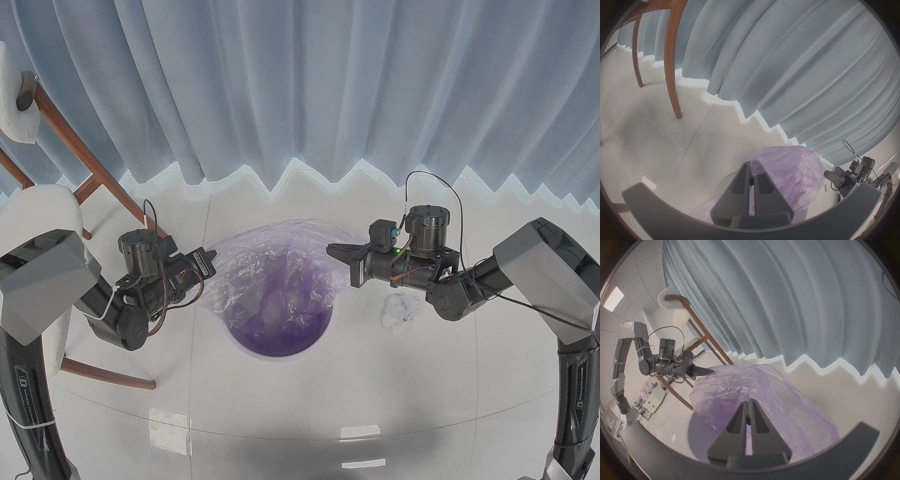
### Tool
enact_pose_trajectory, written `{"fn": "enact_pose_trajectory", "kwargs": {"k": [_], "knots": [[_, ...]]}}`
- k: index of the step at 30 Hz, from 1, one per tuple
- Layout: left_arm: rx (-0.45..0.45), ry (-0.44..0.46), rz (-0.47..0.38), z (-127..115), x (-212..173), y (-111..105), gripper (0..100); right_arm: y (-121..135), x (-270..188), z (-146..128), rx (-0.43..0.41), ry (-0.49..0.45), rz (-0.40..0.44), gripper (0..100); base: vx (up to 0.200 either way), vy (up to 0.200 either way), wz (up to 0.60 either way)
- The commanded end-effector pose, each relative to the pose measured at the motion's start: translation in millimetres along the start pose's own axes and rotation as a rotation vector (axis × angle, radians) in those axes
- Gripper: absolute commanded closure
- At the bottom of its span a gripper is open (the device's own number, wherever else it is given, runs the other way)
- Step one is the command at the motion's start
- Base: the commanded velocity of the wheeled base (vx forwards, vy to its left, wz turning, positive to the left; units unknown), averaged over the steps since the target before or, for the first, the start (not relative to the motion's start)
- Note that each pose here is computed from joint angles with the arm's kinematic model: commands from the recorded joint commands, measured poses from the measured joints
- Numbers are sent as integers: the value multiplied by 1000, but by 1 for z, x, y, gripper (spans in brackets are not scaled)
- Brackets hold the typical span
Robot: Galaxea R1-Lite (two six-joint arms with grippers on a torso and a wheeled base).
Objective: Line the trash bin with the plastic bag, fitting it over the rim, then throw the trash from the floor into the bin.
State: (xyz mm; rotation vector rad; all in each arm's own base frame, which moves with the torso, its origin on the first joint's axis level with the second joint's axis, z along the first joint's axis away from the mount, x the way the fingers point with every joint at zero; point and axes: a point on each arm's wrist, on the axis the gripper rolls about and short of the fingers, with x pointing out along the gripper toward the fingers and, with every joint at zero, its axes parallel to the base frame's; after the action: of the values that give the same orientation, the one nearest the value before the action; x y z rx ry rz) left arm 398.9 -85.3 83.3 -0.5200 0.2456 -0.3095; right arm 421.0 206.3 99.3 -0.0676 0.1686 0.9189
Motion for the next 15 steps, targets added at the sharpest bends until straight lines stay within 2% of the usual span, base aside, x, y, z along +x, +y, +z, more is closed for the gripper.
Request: {"fn": "enact_pose_trajectory", "kwargs": {"k": [1, 5, 10, 13, 14, 15], "knots": [[0, 3, -1, -1, 0, 0, 100, 1, -1, -1, -2, 6, 2, 100, 0, 0, 0], [-1, 1, 1, 0, 0, 1, 100, -1, 0, 3, -12, -9, -2, 100, 0, 0, 0], [-1, 2, 3, -1, 0, 1, 100, -11, -5, 28, -46, -78, -29, 100, 0, 0, 0], [0, -2, 0, 0, 0, 0, 100, -18, -15, 35, -53, -71, -52, 100, 0, 0, 0], [0, -2, 1, 0, 0, 0, 100, -21, -19, 37, -56, -70, -61, 0, 0, 0, 0], [0, 0, 1, 0, 0, 0, 100, -25, -23, 36, -55, -67, -72, 0, 0, 0, 0]]}}
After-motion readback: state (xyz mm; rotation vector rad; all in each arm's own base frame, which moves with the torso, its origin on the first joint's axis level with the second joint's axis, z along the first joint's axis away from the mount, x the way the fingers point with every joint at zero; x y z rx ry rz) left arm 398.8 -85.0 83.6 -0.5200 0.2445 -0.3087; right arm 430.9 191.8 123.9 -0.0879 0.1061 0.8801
